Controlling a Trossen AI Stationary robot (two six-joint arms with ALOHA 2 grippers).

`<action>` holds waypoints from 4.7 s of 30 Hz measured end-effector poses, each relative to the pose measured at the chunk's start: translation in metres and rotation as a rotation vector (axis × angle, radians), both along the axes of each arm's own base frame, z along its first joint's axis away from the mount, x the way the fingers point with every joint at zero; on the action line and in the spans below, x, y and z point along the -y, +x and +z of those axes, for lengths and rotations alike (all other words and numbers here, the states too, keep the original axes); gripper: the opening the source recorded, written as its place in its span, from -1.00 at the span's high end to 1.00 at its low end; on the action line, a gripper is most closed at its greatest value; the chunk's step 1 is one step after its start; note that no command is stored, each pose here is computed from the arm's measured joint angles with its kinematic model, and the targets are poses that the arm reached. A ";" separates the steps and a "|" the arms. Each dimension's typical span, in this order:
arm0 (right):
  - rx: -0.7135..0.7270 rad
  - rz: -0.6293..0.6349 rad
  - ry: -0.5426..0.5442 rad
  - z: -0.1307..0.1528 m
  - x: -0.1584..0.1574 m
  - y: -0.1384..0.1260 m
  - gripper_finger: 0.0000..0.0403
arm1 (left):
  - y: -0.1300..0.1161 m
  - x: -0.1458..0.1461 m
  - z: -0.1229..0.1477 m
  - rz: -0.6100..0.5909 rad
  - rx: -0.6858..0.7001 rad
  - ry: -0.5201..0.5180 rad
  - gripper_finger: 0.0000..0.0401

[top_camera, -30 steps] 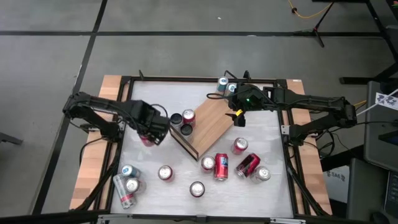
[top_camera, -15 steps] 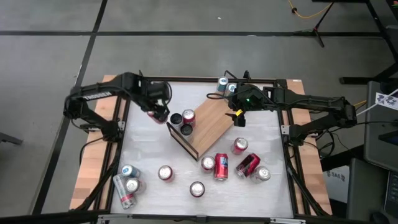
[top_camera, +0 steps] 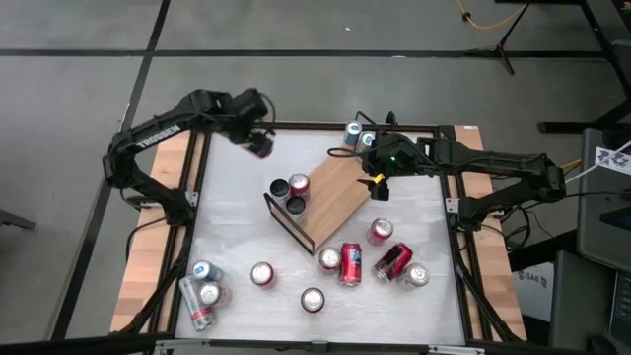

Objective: Place canned beverage on shelf
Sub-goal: Put the orange soda can on the shelf, then put the blue soda can on the shelf aligned with the other blue soda cans

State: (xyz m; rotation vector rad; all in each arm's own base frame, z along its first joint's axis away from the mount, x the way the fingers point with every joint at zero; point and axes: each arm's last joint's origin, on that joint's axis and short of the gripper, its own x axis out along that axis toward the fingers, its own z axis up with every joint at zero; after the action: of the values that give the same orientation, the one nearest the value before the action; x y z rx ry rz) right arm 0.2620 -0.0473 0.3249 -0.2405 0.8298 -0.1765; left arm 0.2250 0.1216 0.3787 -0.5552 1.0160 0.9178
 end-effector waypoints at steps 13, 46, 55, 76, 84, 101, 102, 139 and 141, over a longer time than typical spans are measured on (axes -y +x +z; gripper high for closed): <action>0.000 0.000 0.000 0.000 0.000 0.000 -0.70 | 0.076 -0.059 -0.040 -0.176 0.207 0.000 -0.39; 0.000 0.000 0.000 0.000 0.000 0.000 -0.70 | 0.166 -0.003 -0.085 -0.406 0.015 -0.164 -0.39; -0.001 0.000 0.000 0.000 0.000 0.000 -0.70 | 0.169 -0.004 -0.099 -0.400 -0.044 -0.191 -0.39; -0.050 0.000 0.008 -0.011 0.001 0.008 -0.70 | 0.168 -0.004 -0.101 -0.397 -0.059 -0.196 -0.62; -0.052 -0.001 0.008 -0.011 0.001 0.008 -0.70 | 0.169 -0.004 -0.101 -0.398 -0.055 -0.193 -0.63; -0.053 -0.005 -0.001 -0.011 0.002 0.008 -0.70 | 0.168 -0.004 -0.099 -0.400 -0.048 -0.201 -0.63; -0.053 -0.005 -0.001 -0.011 0.002 0.008 -0.70 | 0.168 -0.004 -0.099 -0.400 -0.048 -0.201 -0.63; -0.058 -0.005 -0.001 -0.011 0.002 0.007 -0.70 | 0.134 0.029 0.019 -0.425 0.040 -0.165 -0.63; -0.059 -0.005 -0.001 -0.011 0.002 0.007 -0.70 | 0.131 0.041 0.021 -0.430 0.024 -0.179 -0.63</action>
State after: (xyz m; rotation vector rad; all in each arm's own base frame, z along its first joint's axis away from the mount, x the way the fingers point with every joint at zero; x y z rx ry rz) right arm 0.2691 -0.0489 0.3138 -0.2453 0.8894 -0.1749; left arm 0.3557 0.0808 0.3994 -0.4688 1.1464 0.4416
